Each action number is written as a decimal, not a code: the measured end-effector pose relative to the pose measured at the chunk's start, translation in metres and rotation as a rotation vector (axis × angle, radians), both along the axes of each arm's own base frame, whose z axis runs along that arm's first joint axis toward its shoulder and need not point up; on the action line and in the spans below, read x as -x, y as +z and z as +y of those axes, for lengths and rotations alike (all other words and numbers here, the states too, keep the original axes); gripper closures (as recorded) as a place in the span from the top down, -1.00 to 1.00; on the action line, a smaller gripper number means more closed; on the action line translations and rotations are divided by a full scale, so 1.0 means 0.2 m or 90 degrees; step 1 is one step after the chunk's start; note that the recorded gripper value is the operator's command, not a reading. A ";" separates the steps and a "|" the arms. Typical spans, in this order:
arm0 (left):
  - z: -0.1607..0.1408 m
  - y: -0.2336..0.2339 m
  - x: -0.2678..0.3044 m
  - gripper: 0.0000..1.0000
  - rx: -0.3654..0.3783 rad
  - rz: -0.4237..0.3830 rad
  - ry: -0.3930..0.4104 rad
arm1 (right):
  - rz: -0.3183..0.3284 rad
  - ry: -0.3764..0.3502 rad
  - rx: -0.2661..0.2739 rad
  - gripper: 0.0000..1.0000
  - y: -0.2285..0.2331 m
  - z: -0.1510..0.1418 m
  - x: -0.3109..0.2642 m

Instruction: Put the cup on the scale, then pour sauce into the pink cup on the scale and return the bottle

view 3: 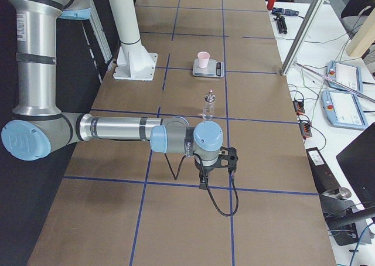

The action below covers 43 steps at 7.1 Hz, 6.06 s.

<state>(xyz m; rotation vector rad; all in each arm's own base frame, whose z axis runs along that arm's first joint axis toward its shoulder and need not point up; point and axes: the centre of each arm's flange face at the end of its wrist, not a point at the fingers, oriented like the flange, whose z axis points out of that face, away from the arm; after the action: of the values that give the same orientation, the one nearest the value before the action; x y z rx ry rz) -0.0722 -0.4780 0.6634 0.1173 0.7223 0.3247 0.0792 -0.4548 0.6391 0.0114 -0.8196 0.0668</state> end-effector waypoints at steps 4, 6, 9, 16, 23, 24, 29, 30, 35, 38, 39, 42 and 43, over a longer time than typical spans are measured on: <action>0.01 0.02 0.01 1.00 0.029 0.000 -0.030 | 0.003 0.037 0.036 1.00 0.00 0.00 0.00; 0.01 0.02 0.01 1.00 0.049 0.000 -0.053 | 0.034 0.039 0.003 1.00 0.00 0.00 -0.02; 0.01 0.02 0.01 1.00 0.062 0.000 -0.068 | 0.050 0.040 -0.019 1.00 0.01 0.00 -0.03; -0.04 -0.09 0.07 1.00 -0.008 0.002 -0.081 | 0.052 0.040 -0.022 1.00 0.00 0.00 -0.03; -0.06 -0.21 0.10 1.00 -0.044 0.001 -0.091 | 0.051 0.041 -0.020 1.00 0.01 0.00 -0.03; -0.06 -0.21 0.10 1.00 -0.042 0.000 -0.091 | 0.051 0.041 -0.020 1.00 0.01 0.00 -0.03; -0.03 -0.17 0.10 1.00 -0.016 0.001 -0.092 | 0.051 0.040 -0.018 1.00 0.01 0.00 -0.03; -0.03 -0.18 0.10 1.00 0.002 0.008 -0.101 | 0.051 0.040 -0.017 1.00 0.02 0.00 -0.03; -0.01 -0.18 0.08 1.00 0.085 0.037 -0.165 | 0.051 0.040 -0.017 1.00 0.02 0.00 -0.03; -0.01 -0.18 0.08 1.00 0.088 0.038 -0.166 | 0.050 0.041 -0.017 1.00 0.02 0.00 -0.03; -0.01 -0.17 0.08 1.00 0.088 0.038 -0.166 | 0.049 0.041 -0.016 1.00 0.02 0.00 -0.03; -0.01 -0.17 0.08 1.00 0.088 0.037 -0.165 | 0.049 0.040 -0.016 1.00 0.02 0.00 -0.02; -0.01 -0.17 0.08 1.00 0.088 0.038 -0.165 | 0.049 0.040 -0.016 1.00 0.02 0.00 -0.02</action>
<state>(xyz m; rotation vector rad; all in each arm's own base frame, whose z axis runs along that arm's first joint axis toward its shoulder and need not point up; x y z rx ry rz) -0.0880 -0.4791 0.6286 0.0891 0.7762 0.0237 0.0841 -0.4553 0.6423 0.0633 -0.7437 0.1148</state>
